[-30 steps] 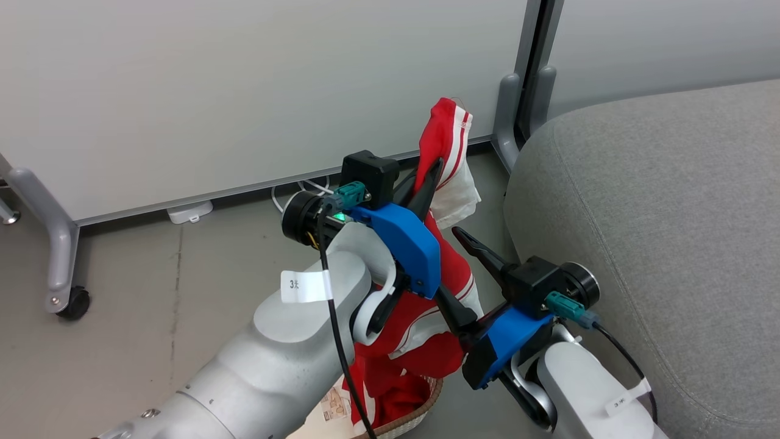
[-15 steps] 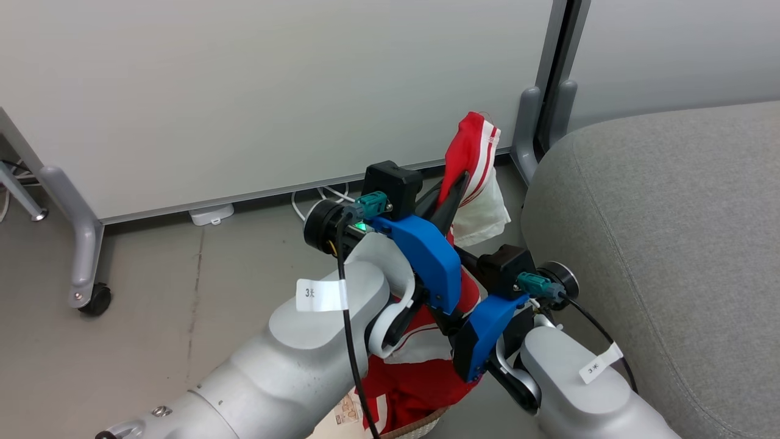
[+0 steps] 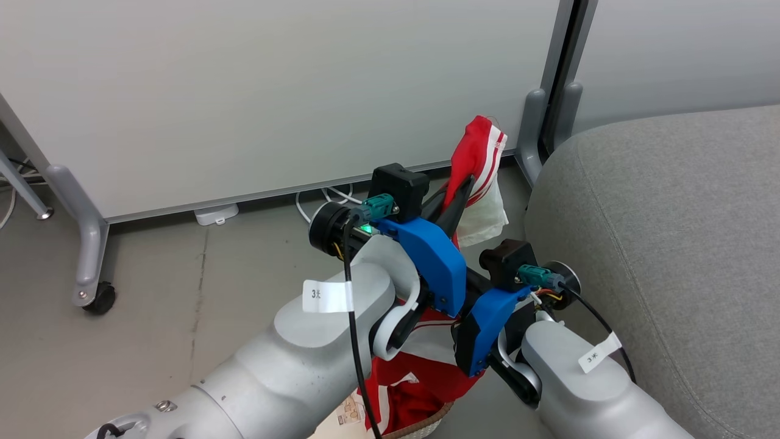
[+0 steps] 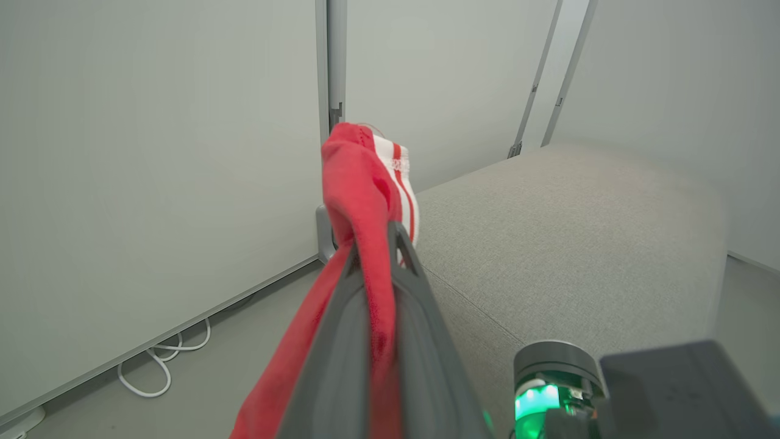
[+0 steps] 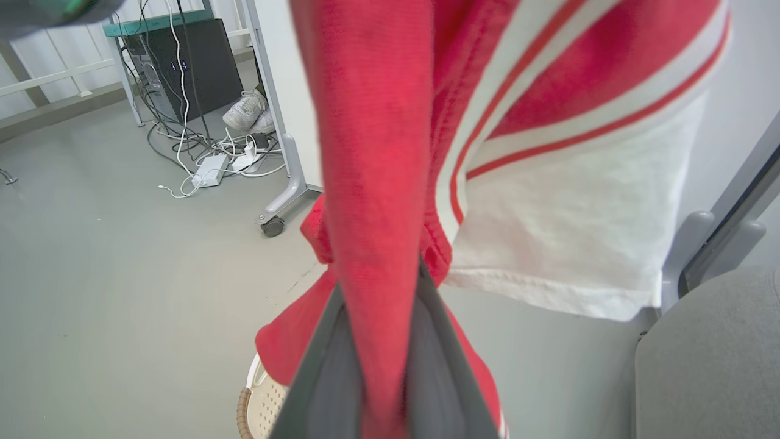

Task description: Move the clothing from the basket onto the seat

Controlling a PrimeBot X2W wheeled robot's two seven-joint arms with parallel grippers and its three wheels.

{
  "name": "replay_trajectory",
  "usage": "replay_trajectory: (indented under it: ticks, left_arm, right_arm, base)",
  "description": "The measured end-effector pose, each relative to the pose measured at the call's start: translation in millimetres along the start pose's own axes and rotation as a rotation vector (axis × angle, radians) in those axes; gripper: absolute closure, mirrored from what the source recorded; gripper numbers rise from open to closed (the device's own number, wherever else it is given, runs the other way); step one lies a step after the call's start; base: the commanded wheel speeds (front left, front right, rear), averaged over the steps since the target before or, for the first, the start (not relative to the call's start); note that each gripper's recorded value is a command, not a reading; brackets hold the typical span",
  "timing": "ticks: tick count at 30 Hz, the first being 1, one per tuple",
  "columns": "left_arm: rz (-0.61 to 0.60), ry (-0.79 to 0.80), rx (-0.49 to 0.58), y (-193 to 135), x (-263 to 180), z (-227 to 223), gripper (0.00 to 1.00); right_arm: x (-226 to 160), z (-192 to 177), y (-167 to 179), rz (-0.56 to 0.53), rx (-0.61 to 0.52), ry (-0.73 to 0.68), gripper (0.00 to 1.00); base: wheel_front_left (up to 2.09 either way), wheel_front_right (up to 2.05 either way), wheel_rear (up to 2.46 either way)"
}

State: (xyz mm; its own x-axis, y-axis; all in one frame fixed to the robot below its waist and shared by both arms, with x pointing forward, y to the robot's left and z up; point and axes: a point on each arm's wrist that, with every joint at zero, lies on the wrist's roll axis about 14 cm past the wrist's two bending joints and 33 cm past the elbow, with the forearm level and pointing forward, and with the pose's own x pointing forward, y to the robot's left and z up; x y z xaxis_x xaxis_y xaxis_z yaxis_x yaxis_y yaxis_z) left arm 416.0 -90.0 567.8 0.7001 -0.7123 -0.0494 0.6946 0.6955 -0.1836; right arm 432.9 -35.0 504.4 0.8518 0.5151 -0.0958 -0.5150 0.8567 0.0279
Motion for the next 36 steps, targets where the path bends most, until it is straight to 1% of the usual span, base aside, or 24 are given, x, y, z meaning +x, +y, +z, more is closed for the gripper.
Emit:
replay_trajectory:
  ticks: [17, 18, 19, 20, 21, 28, 33, 36]
  left_arm:
    - [0.01, 0.014, 0.005, 3, 3, -3, 1.0]
    - [0.011, 0.015, 0.004, 4, 3, -4, 0.84]
    - [0.009, 0.015, 0.005, 3, 4, -4, 0.55]
    - [0.005, 0.013, 0.005, 3, 4, -3, 0.15]
    - [0.0, 0.008, 0.005, 2, 4, -3, 0.0]
    - [-0.026, -0.031, -0.008, 5, -2, -3, 0.0]
    - [-0.002, -0.081, -0.012, 23, -15, 2, 0.0]
    - [0.019, -0.086, -0.023, 34, -30, -11, 0.0]
  right_arm:
    - [-2, 3, -5, -0.015, 0.001, -0.004, 1.0]
    - [-2, 3, -6, -0.015, 0.001, -0.005, 1.0]
    - [-2, 3, -6, -0.015, 0.0, -0.004, 1.0]
    - [-2, 3, -6, -0.015, 0.0, -0.004, 1.0]
    - [-2, 3, -6, -0.015, 0.0, -0.005, 1.0]
    - [0, 5, -8, -0.022, 0.002, -0.013, 1.0]
    - [1, 6, -11, -0.033, 0.004, -0.019, 1.0]
    - [2, 5, -12, -0.037, 0.007, -0.02, 1.0]
  base:
    - [0.0, 0.0, 0.0]
    - [0.0, 0.0, 0.0]
    - [0.0, 0.0, 0.0]
    - [0.0, 0.0, 0.0]
    - [0.0, 0.0, 0.0]
    - [0.0, 0.0, 0.0]
    - [0.0, 0.0, 0.0]
    - [0.0, 0.0, 0.0]
